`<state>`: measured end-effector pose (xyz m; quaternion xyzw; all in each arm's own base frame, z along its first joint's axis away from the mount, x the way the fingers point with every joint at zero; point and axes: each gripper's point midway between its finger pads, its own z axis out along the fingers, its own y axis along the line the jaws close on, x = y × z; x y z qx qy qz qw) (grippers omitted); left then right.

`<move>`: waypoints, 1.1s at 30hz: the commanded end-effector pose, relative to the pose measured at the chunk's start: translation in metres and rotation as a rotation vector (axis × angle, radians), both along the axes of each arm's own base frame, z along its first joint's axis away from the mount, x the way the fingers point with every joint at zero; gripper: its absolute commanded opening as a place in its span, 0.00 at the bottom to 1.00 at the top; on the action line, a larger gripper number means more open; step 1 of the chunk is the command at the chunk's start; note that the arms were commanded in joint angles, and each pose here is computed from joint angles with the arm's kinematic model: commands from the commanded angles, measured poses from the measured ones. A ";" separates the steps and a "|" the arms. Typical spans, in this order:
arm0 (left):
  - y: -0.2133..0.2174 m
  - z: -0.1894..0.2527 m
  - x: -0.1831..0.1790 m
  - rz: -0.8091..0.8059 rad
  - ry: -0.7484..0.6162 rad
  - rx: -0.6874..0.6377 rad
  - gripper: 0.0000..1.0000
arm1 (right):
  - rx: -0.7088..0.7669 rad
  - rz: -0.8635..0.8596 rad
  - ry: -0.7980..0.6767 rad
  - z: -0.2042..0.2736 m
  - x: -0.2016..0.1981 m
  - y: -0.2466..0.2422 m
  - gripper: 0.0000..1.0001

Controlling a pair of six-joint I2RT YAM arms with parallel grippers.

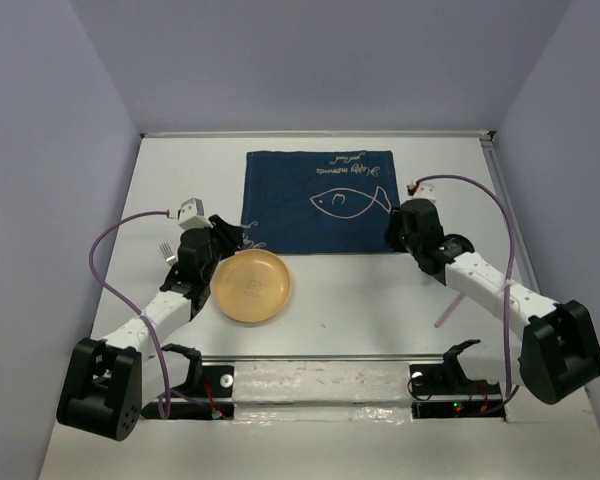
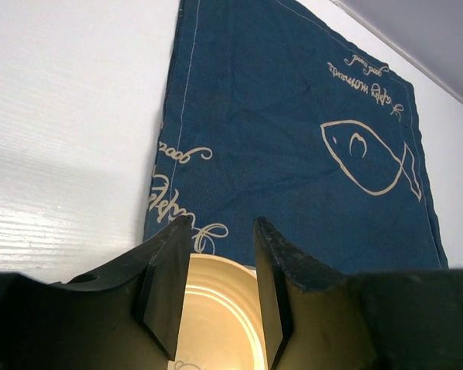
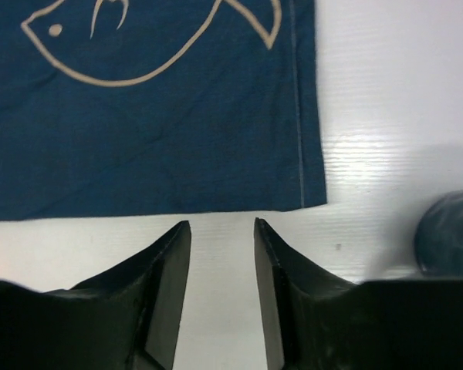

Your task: Set the dinner table for one person

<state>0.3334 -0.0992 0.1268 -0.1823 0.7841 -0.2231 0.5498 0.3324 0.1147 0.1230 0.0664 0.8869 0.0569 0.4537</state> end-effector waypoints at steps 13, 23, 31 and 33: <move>-0.006 0.009 -0.006 0.011 -0.014 0.043 0.49 | 0.092 0.103 0.107 -0.052 0.051 0.066 0.00; -0.021 0.091 -0.036 -0.097 -0.160 0.002 0.48 | 0.033 0.038 0.160 -0.075 0.029 0.042 0.00; -0.011 0.162 -0.061 -0.118 -0.287 0.022 0.51 | 0.009 0.059 0.167 -0.065 0.020 0.037 0.00; -0.008 0.158 -0.060 -0.113 -0.267 0.055 0.52 | 0.048 0.106 0.144 -0.053 0.017 0.048 0.06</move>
